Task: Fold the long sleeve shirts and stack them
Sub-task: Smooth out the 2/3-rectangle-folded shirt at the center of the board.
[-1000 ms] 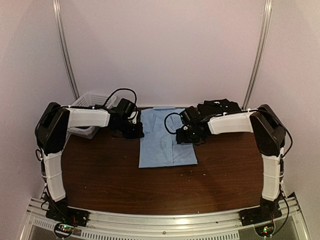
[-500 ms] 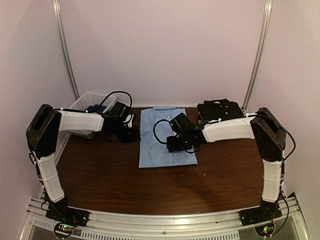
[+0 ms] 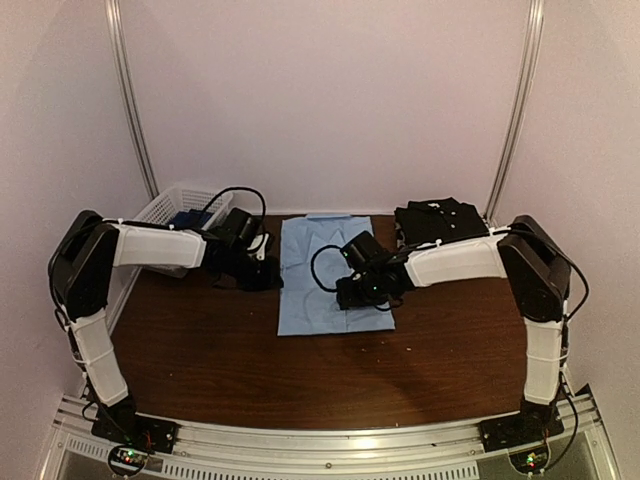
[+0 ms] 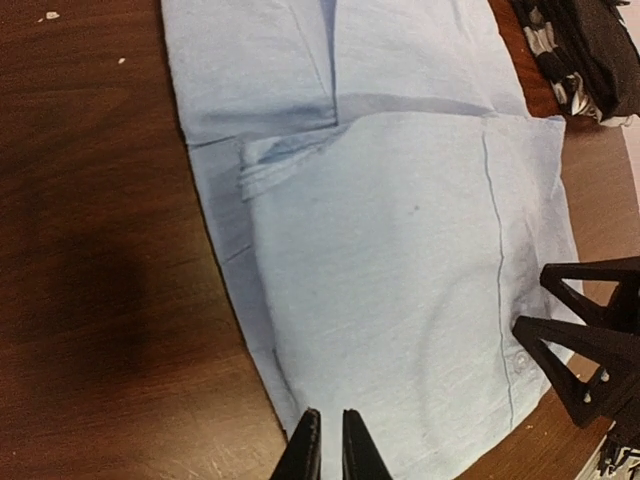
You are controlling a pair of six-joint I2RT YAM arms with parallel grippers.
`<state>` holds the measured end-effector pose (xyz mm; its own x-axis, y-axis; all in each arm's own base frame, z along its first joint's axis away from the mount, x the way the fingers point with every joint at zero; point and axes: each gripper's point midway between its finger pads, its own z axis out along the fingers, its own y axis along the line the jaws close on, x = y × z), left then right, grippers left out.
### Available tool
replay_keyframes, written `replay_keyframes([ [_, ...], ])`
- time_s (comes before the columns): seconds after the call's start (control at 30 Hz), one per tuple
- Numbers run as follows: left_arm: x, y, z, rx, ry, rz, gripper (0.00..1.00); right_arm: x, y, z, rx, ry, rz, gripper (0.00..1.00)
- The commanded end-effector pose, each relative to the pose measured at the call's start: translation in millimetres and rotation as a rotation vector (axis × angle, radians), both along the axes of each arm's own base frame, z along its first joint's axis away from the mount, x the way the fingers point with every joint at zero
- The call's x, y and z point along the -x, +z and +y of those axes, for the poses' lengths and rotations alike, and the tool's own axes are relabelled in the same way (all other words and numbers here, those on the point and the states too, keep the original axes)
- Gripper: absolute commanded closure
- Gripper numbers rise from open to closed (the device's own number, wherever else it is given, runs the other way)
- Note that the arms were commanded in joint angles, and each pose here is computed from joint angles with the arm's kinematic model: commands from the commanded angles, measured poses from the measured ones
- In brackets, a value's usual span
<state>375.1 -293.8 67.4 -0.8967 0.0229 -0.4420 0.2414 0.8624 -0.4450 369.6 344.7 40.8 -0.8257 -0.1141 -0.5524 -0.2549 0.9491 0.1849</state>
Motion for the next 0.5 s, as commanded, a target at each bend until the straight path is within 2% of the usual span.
replay_keyframes([
  [0.0,8,26,-21,0.064,-0.03,-0.049,0.89,-18,42,-15,-0.073,-0.034,-0.049,0.38],
  [0.1,15,21,-24,0.057,-0.023,-0.034,0.9,-32,46,-21,-0.108,-0.028,-0.05,0.45],
  [0.3,32,12,-33,0.064,-0.044,-0.004,0.9,-63,43,-25,-0.206,-0.018,-0.039,0.67],
  [0.47,41,5,-32,0.055,-0.045,0.017,0.9,-91,31,-30,-0.236,-0.04,-0.025,0.73],
])
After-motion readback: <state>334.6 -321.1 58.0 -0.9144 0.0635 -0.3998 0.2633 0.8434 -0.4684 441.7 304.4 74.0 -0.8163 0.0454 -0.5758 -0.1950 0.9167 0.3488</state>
